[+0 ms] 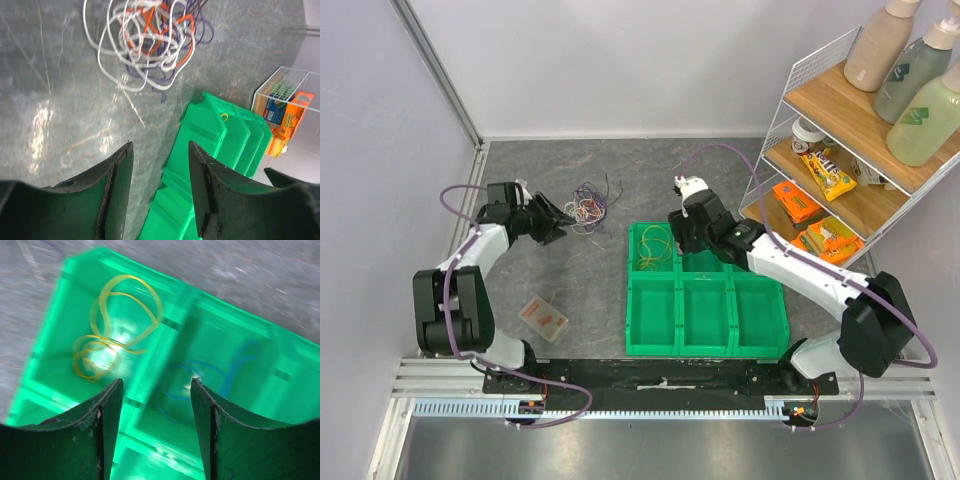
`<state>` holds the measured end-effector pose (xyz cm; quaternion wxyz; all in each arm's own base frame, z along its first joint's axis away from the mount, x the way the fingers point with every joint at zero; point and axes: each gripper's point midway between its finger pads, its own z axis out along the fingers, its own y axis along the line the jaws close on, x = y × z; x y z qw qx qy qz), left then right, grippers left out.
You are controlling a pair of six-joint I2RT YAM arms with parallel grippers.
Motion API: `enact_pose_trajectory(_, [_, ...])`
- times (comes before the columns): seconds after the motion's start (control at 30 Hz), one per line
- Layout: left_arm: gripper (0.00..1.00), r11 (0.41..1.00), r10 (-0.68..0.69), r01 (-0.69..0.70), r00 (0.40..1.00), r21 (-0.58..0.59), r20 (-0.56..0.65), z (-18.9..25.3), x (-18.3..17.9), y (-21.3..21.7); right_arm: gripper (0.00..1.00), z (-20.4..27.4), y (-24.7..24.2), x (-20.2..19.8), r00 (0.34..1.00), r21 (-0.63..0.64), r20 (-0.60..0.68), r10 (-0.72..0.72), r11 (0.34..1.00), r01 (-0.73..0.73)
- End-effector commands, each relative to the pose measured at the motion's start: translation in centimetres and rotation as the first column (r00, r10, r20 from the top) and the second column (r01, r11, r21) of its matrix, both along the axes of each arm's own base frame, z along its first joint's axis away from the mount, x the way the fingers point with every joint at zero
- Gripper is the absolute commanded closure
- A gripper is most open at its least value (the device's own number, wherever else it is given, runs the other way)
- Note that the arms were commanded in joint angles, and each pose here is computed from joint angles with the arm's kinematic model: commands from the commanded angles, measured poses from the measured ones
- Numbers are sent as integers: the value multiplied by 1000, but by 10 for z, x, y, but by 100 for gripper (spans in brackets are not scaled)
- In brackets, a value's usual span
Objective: Untangle the cables
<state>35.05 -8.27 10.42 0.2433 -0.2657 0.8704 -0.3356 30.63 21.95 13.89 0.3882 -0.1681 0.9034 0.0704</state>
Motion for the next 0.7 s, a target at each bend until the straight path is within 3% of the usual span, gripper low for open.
enact_pose_trajectory(0.0, [45, 994, 3, -7, 999, 109, 37, 2, 31, 20, 37, 49, 94, 5, 979, 324, 87, 182, 925, -201])
enact_pose_trajectory(0.1, [43, 987, 20, -29, 998, 159, 62, 1, 56, 30, 37, 51, 139, 11, 967, 353, 110, 228, 901, -253])
enact_pose_trajectory(0.2, [46, 995, -3, -3, 998, 101, 66, 9, 75, 27, 36, 49, 177, 17, 955, 384, 109, 278, 874, -298])
enact_pose_trajectory(0.33, [60, 959, -45, -4, 985, 285, 164, 18, 104, 51, 36, 42, 204, 24, 947, 428, 83, 310, 847, -315])
enact_pose_trajectory(0.5, [49, 924, -164, 110, 979, 365, 122, -6, 111, 53, 36, 45, 206, 32, 951, 421, 102, 293, 853, -308])
enact_pose_trajectory(0.67, [48, 943, -221, 177, 966, 283, 132, -14, 115, 35, 36, 49, 205, 36, 949, 410, 117, 291, 856, -313])
